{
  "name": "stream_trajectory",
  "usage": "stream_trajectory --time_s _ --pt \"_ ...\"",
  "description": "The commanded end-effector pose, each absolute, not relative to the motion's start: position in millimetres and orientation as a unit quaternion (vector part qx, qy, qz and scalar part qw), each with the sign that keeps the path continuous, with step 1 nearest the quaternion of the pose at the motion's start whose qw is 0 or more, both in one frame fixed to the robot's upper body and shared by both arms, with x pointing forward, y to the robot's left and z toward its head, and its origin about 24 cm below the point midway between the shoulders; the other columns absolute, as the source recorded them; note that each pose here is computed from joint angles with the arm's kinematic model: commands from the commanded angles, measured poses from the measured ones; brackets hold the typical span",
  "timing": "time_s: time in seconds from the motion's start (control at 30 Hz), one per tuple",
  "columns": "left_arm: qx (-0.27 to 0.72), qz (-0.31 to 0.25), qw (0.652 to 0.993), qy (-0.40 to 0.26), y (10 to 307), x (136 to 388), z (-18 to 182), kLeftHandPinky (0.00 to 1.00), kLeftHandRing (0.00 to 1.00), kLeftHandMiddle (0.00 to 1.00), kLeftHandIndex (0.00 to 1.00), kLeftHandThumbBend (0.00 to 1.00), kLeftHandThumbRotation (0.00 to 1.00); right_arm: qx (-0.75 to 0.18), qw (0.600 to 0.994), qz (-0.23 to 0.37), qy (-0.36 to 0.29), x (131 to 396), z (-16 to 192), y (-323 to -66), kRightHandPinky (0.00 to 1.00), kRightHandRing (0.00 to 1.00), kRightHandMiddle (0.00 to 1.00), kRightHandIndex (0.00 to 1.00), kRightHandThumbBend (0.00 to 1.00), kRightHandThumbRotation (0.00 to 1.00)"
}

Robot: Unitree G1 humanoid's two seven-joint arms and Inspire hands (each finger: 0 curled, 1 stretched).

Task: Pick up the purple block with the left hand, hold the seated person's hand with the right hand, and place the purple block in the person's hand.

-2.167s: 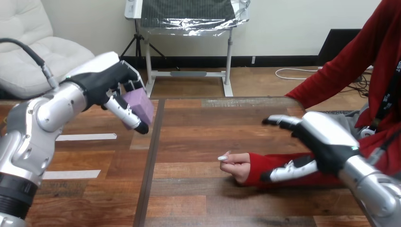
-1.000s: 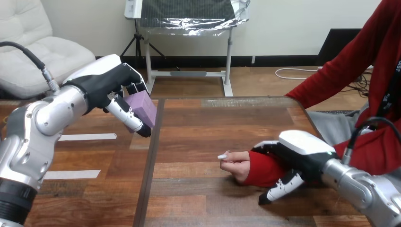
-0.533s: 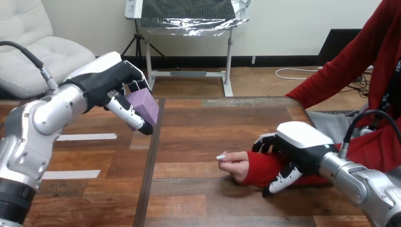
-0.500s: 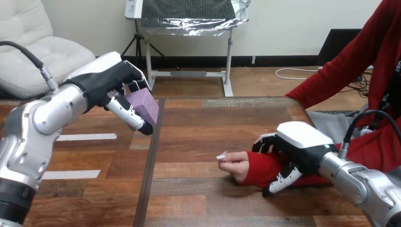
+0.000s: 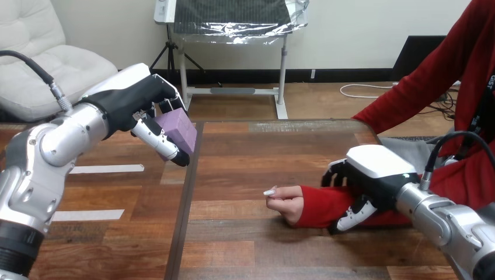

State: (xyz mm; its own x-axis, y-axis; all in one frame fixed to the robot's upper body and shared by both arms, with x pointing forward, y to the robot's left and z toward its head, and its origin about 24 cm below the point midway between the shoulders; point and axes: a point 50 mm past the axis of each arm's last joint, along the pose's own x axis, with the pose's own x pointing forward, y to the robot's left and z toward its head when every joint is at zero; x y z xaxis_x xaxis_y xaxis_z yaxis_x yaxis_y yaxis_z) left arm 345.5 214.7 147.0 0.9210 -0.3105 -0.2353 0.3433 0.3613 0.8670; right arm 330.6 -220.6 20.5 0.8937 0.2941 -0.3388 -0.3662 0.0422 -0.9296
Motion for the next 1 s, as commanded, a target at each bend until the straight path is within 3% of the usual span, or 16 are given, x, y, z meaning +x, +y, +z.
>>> stream_trajectory --time_s 0.0,0.57,0.97 --pt "0.534 -0.175 0.827 -0.025 218 347 170 0.16 0.22 0.29 0.39 0.83 0.0 -0.665 0.711 0.228 0.034 339 24 -217 0.55 0.64 0.68 0.67 0.99 0.25" --pt "0.528 -0.177 0.83 -0.029 220 346 170 0.13 0.19 0.26 0.39 0.83 0.0 -0.662 0.711 0.226 0.076 342 23 -225 0.51 0.54 0.59 0.59 0.96 0.28" --pt "0.525 -0.176 0.832 -0.034 221 346 169 0.17 0.23 0.31 0.38 0.83 0.0 -0.645 0.718 0.237 0.11 341 19 -228 0.37 0.43 0.5 0.54 0.9 0.28"
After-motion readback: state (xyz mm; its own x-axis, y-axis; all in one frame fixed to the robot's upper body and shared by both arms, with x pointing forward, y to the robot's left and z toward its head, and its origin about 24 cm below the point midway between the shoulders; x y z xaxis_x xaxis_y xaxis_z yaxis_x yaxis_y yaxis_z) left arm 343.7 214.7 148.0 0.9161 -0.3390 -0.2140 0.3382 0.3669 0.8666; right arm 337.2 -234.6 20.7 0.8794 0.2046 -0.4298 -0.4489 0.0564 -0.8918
